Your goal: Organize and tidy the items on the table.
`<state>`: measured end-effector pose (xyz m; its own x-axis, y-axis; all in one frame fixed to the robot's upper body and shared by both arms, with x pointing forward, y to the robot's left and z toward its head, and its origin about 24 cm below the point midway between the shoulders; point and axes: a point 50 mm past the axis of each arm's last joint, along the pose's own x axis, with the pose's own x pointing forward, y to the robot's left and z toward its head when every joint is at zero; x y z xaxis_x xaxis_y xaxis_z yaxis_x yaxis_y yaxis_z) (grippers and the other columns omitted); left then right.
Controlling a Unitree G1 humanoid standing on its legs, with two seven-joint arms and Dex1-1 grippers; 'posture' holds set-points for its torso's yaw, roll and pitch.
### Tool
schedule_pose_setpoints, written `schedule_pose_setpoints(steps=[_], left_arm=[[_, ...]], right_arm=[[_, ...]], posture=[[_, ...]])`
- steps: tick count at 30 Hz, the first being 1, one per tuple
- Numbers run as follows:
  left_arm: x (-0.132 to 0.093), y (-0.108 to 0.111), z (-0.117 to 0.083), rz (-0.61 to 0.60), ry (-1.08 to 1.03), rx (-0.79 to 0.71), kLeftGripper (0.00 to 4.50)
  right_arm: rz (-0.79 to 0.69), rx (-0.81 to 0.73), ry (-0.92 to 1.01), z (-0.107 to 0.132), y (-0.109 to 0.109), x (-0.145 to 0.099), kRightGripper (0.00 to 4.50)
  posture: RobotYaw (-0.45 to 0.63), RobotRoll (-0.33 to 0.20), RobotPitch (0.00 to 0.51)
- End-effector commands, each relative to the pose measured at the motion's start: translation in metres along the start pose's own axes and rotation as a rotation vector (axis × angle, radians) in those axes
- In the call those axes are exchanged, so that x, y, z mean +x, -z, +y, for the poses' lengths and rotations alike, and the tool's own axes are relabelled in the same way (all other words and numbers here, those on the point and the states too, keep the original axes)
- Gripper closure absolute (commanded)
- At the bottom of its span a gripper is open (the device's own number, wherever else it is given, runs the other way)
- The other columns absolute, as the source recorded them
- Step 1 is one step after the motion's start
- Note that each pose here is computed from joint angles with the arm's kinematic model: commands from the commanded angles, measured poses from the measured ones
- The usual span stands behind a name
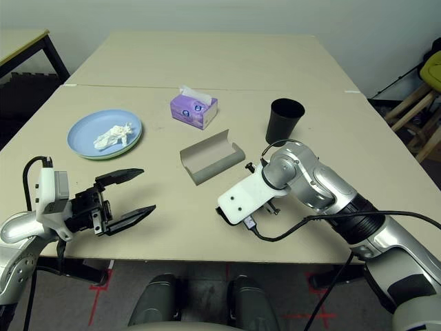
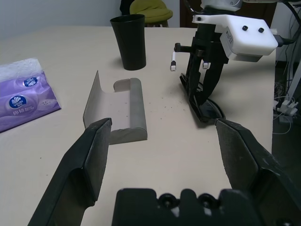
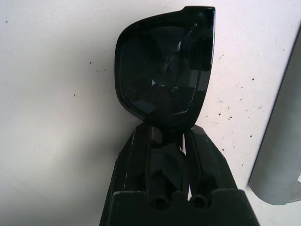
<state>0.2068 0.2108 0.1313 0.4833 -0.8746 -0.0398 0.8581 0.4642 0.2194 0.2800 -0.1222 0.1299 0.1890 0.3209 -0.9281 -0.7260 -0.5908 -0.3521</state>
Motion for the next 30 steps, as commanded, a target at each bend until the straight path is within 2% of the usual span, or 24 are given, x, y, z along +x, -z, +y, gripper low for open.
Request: schedule_pose_setpoints(steps=[1,7,9,11,16,23,30], left_arm=[[0.003,-0.001,-0.004,-0.001,0.015,0.000,0.00],[0.003,-0.001,-0.004,0.000,0.016,-0.003,0.00],[0.003,-0.001,-0.004,0.000,0.015,-0.004,0.00],[0.003,-0.001,-0.004,0.001,0.014,-0.004,0.00],[0.002,-0.001,-0.003,0.003,0.013,-0.004,0.00],[0.002,-0.001,-0.002,0.006,0.013,-0.005,0.00],[0.002,0.000,-0.001,0.007,0.011,-0.002,0.00]], right_arm=[[-0.014,0.017,0.008,-0.001,0.000,0.001,3.41],[-0.010,0.030,0.032,-0.006,0.005,-0.013,3.44],[-0.011,0.034,0.043,-0.008,0.006,-0.020,3.72],[-0.014,0.037,0.049,-0.009,0.006,-0.026,4.18],[-0.033,0.044,0.085,-0.017,0.007,-0.049,4.19],[-0.045,0.043,0.157,-0.034,0.007,-0.070,4.19],[-0.030,0.006,0.235,-0.057,0.008,-0.079,4.19]], posture=[[0.20,0.000,0.046],[0.20,0.000,0.048],[0.20,0.000,0.048],[0.20,0.000,0.053],[0.19,0.000,0.054],[0.19,0.000,0.055],[0.19,0.000,0.054]])
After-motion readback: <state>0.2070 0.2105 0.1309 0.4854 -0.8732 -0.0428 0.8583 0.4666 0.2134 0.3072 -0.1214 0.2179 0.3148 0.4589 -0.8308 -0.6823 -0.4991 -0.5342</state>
